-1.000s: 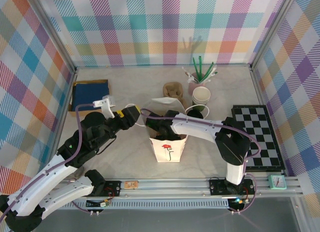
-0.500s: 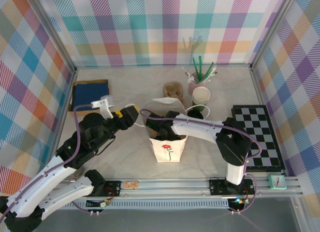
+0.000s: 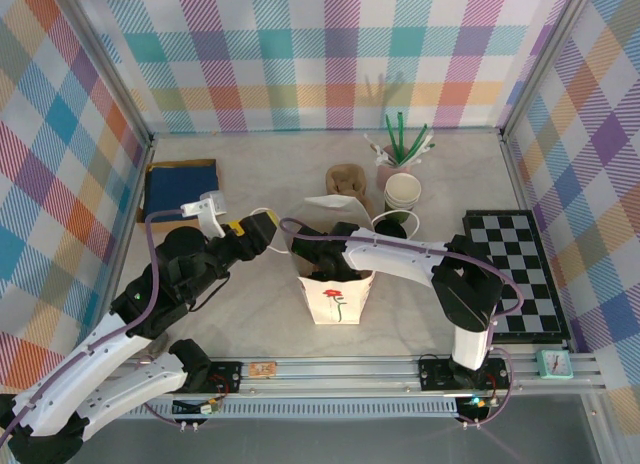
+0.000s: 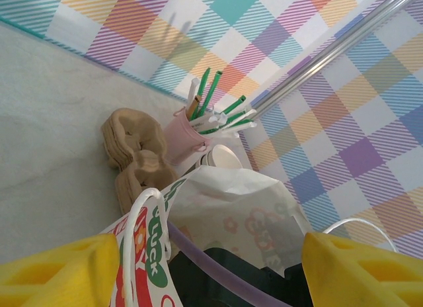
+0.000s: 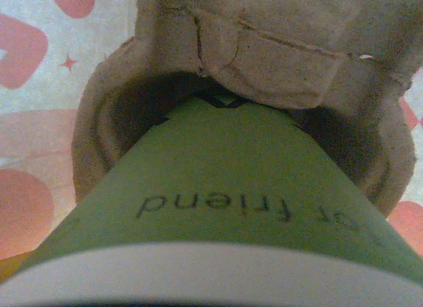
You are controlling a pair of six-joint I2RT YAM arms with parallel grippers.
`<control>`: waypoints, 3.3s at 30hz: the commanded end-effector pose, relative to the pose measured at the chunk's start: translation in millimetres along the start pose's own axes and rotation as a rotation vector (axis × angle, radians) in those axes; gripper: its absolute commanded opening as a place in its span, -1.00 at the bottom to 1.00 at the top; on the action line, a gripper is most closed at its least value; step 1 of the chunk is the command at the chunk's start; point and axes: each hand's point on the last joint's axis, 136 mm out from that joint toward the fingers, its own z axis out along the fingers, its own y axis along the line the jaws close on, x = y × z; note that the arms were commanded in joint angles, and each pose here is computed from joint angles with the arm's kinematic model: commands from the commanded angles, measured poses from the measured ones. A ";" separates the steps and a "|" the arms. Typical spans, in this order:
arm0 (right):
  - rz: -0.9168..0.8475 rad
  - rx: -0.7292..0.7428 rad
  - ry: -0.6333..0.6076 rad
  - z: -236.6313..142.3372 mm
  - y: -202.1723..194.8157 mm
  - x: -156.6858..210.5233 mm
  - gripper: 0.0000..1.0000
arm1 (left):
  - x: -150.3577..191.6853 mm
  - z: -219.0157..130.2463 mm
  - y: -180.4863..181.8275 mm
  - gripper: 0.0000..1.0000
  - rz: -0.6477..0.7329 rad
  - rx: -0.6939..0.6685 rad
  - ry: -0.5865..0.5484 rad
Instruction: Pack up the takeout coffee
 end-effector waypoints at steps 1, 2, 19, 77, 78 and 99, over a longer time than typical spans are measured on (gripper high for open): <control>0.046 0.173 0.004 79.5 -32.0 -10.1 -0.15 | -1.9 -3.2 -1.2 0.47 0.016 0.010 -0.021; 0.047 0.176 0.003 79.8 -32.4 -10.6 -0.15 | -1.8 -3.1 -0.9 0.47 0.016 0.009 -0.021; 0.048 0.178 0.009 89.8 -32.4 -11.2 -0.14 | -4.0 -5.8 -1.4 0.51 0.015 0.013 -0.030; 0.009 0.120 -0.142 1.0 -19.8 -21.7 0.98 | 17.5 10.8 14.6 -0.60 0.083 -0.109 0.101; 0.009 0.118 -0.144 -1.7 -19.7 -21.7 0.98 | 18.0 11.3 15.5 -0.64 0.084 -0.113 0.103; 0.011 0.077 -0.214 -56.7 -21.7 -18.7 0.98 | 21.4 12.8 19.8 -0.81 0.086 -0.134 0.115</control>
